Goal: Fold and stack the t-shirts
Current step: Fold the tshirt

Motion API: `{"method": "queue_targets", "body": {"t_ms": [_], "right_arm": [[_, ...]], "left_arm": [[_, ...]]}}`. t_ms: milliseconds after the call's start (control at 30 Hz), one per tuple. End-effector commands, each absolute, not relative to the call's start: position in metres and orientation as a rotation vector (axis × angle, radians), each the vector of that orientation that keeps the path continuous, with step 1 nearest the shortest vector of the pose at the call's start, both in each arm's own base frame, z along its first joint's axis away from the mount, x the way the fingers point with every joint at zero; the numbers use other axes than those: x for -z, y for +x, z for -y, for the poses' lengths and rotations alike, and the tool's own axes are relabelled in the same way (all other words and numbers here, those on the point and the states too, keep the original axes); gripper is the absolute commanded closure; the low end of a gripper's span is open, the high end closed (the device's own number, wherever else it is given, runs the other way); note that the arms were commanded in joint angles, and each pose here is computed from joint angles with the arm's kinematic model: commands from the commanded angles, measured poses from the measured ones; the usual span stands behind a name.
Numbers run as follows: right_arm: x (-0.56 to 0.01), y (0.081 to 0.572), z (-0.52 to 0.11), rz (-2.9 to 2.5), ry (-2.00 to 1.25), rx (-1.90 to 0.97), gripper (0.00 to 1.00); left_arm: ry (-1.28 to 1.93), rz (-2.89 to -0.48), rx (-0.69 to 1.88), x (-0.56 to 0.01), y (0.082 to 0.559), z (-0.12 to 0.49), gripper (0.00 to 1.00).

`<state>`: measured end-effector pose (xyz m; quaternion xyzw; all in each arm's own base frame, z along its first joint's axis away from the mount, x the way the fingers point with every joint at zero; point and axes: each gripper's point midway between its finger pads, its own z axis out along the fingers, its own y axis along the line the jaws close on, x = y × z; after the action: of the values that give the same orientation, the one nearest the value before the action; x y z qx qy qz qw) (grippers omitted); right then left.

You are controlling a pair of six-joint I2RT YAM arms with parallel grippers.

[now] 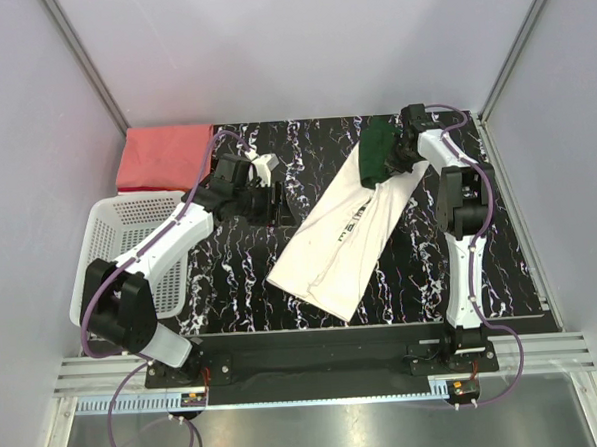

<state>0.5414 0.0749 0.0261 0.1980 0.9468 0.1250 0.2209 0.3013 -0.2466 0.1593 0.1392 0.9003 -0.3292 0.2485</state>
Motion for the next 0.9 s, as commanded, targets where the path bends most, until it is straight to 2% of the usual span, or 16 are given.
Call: {"method": "queue_targets", "body": {"t_ms": [0,267,867], "right_arm": [[-0.056,0.551,-0.079,-2.553,0.532,-0.338,1.00],[-0.080,0.550,-0.074,-2.482,0.570,-0.325,1.00],[-0.073,0.527,-0.068,-2.500,0.620,-0.259,1.00]], "left_arm": [[0.412,-2.380,0.932,-0.176,0.302,0.249,0.38],[0.408,-2.388,0.937,-0.174,0.301,0.249,0.38],[0.409,-2.384,0.946,-0.175,0.302,0.250,0.38]]}}
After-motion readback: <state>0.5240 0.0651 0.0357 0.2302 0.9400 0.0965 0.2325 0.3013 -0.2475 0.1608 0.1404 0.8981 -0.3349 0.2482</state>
